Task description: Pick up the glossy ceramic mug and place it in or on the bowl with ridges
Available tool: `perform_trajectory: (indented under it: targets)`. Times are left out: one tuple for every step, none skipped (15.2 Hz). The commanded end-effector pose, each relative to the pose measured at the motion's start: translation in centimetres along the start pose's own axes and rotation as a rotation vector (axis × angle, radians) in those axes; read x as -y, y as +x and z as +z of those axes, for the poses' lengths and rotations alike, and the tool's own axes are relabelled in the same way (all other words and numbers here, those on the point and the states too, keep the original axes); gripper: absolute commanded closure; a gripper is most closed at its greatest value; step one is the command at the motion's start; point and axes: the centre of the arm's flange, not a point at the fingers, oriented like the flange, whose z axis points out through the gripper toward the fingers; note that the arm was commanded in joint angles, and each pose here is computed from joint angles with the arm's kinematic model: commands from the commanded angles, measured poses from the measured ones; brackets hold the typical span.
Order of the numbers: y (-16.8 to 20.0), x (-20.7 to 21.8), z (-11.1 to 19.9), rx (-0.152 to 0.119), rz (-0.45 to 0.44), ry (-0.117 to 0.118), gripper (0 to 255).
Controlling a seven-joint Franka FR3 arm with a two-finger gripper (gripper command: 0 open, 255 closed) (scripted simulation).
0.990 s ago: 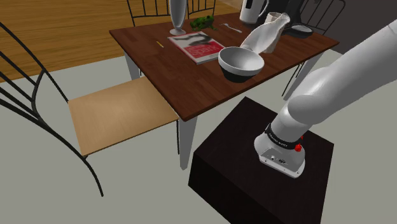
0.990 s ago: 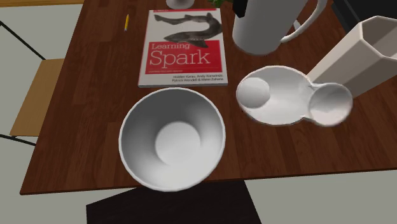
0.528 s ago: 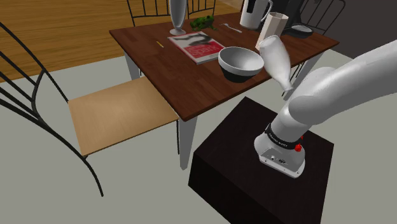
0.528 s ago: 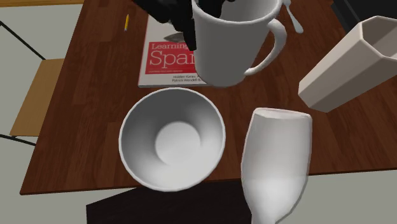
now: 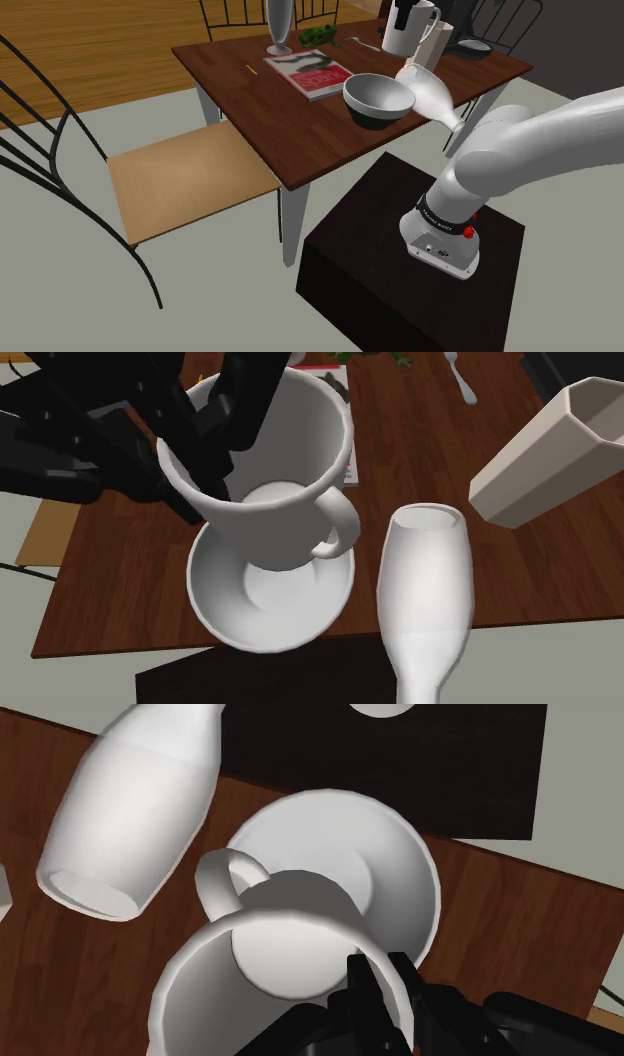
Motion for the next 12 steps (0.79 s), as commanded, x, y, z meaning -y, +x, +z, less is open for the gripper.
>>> perform_trajectory:
  targets:
    - [-0.3, 0.7, 0.8, 0.001, 0.001, 0.000, 255]
    - [-0.3, 0.7, 1.3, 0.001, 0.001, 0.000, 255]
    - [-0.3, 0.8, 1.8, 0.001, 0.001, 0.000, 255]
    - [-0.3, 0.8, 2.4, 0.001, 0.001, 0.000, 255]
    - [-0.2, 0.8, 2.9, 0.001, 0.001, 0.000, 255]
    - [-0.2, 0.8, 3.4, 0.001, 0.001, 0.000, 255]
    - [-0.2, 0.9, 3.9, 0.001, 0.001, 0.000, 255]
    - [-0.2, 0.9, 4.5, 0.001, 0.001, 0.000, 255]
    - [-0.1, 0.9, 5.0, 0.001, 0.001, 0.000, 255]
    - [-0.1, 0.9, 5.5, 0.001, 0.001, 0.000, 255]
    - [-0.1, 0.9, 6.0, 0.001, 0.001, 0.000, 255]
    - [-0.1, 1.0, 6.6, 0.001, 0.001, 0.000, 255]
